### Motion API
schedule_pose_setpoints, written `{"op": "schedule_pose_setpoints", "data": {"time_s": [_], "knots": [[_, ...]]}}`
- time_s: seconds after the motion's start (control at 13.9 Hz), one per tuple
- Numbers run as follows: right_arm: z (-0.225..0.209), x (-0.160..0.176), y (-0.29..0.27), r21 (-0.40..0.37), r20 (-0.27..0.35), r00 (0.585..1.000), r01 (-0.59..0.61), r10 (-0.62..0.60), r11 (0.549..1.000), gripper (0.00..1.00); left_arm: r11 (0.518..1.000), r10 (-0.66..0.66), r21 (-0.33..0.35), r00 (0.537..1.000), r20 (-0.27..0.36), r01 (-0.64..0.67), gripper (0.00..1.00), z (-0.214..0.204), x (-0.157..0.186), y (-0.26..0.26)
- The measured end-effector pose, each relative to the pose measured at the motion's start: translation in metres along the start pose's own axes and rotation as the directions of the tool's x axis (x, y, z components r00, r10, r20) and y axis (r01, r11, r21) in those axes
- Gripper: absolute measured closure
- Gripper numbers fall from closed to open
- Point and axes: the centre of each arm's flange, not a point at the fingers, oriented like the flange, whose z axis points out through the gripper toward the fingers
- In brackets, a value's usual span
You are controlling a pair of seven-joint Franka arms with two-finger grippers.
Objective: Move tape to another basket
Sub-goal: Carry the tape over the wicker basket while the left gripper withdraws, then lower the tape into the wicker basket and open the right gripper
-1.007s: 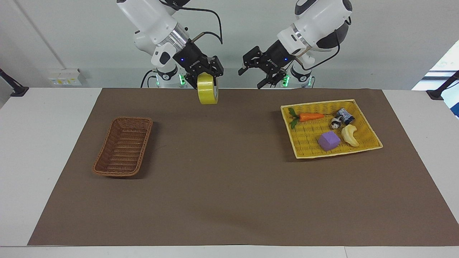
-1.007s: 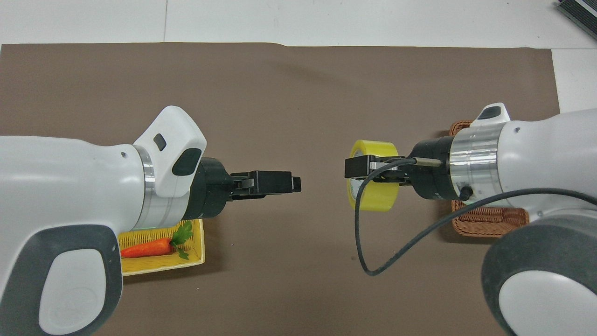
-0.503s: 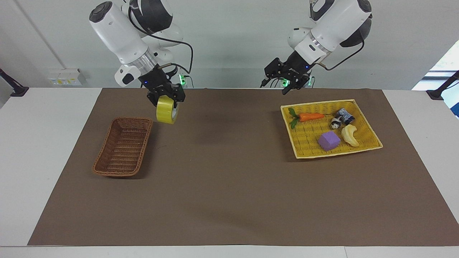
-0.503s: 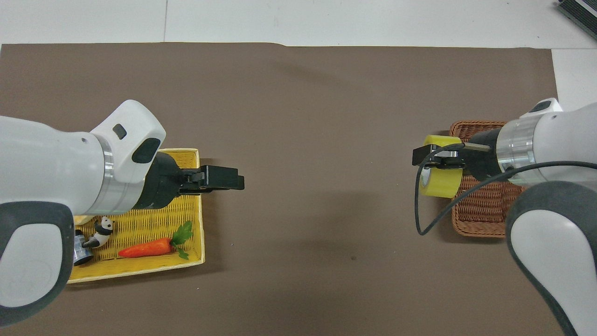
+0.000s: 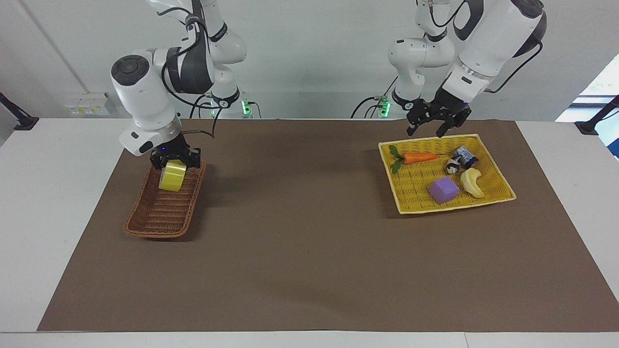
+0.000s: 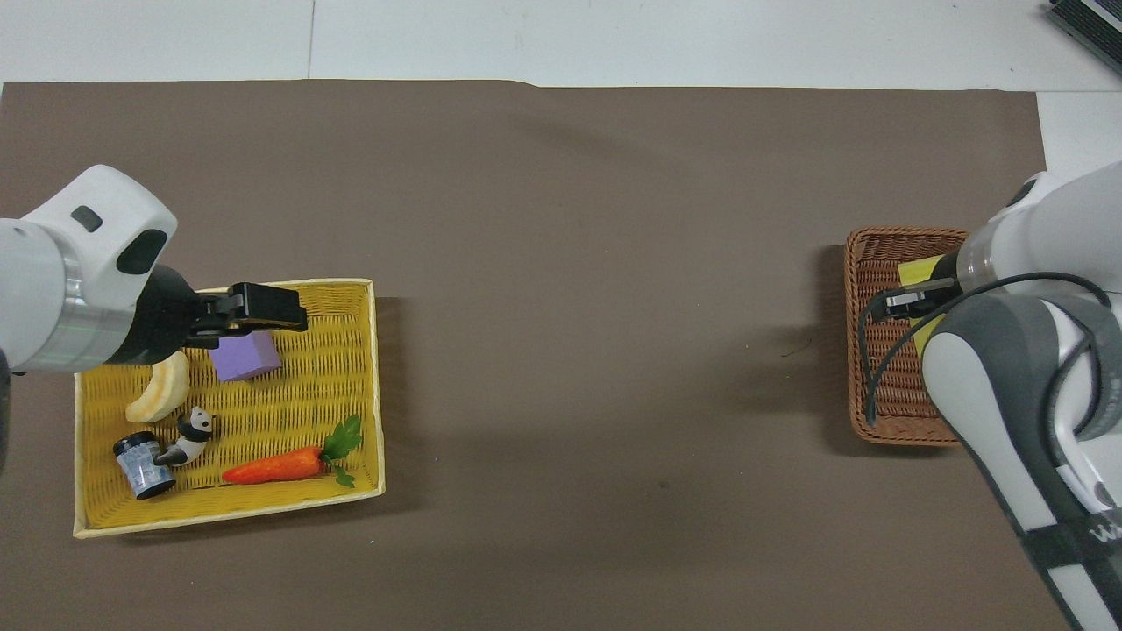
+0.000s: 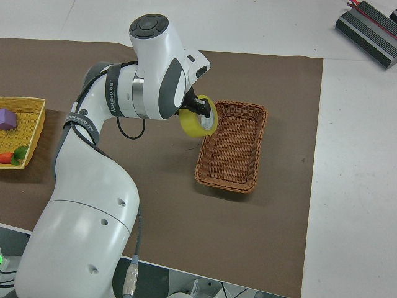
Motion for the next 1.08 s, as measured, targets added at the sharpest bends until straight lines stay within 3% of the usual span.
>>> {"op": "schedule_pose_setpoints", "data": {"time_s": [0.29,0.65,1.08], "knots": [[0.032,0.011,0.013,-0.119,0.041,0.998,0.056,-0.052,0.991,1.0,0.995,0.01,0.103,0.999,0.031,-0.013,0.0,-0.028,0.011,-0.021],[0.076,0.013,0.022,-0.136,0.079,0.994,0.091,-0.08,0.987,1.0,0.994,-0.011,0.109,0.998,0.056,0.005,0.0,-0.041,0.032,-0.031],[0.103,0.01,0.02,-0.207,0.108,0.983,0.168,-0.148,0.964,1.0,0.99,-0.092,0.109,0.995,0.031,0.088,0.0,-0.06,0.04,-0.074]]}}
